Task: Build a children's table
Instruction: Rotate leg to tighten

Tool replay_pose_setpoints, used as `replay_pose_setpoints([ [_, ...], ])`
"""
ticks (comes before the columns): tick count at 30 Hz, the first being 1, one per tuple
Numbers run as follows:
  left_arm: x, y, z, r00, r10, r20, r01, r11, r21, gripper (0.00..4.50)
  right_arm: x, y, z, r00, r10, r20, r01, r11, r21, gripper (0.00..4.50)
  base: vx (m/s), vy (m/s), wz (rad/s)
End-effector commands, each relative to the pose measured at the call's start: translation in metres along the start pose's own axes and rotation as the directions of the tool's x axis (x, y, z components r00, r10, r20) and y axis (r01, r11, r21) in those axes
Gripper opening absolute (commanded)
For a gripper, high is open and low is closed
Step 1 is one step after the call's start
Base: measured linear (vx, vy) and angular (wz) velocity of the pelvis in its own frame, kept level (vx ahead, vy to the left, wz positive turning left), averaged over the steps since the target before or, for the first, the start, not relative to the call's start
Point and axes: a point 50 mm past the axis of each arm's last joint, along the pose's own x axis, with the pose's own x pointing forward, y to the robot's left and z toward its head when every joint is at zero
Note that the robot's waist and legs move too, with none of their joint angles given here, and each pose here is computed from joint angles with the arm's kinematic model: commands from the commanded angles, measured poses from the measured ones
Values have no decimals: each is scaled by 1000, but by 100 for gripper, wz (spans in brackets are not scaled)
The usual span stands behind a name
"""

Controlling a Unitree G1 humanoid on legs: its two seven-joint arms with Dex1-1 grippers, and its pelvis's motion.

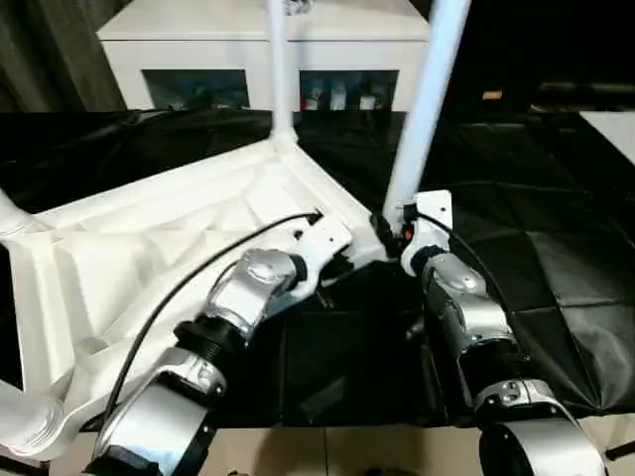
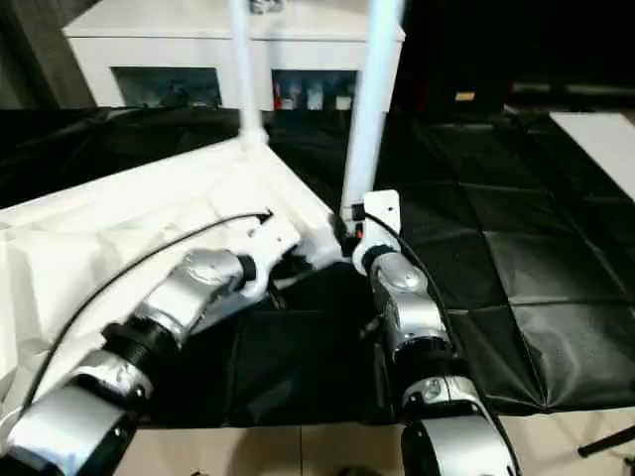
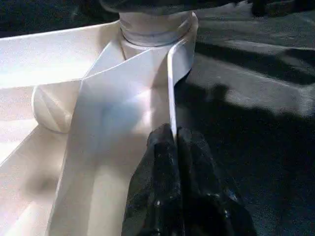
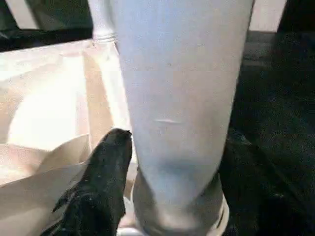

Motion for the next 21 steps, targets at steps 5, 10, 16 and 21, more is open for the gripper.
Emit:
replay_pose_setpoints([
  [5, 0, 5, -2, 1000, 21, -11, -21, 998, 58, 0, -23, -7, 4, 969, 248, 5, -248, 967, -54, 289, 0, 0, 0],
  [10, 8, -1, 10, 997, -32, 72, 20, 986, 163, 0, -78, -35, -20, 881, 439, -179, -465, 873, -150, 289, 0, 0, 0],
  [16, 16, -9, 34, 977, -28, 211, 3, 993, 120, 44, -81, -36, -22, 894, 407, -187, -436, 887, -154, 301, 0, 0, 0],
  [21, 11, -2, 36, 969, -17, 247, 5, 999, 49, 94, -76, -25, -16, 887, 436, -152, -455, 881, -129, 301, 0, 0, 0],
])
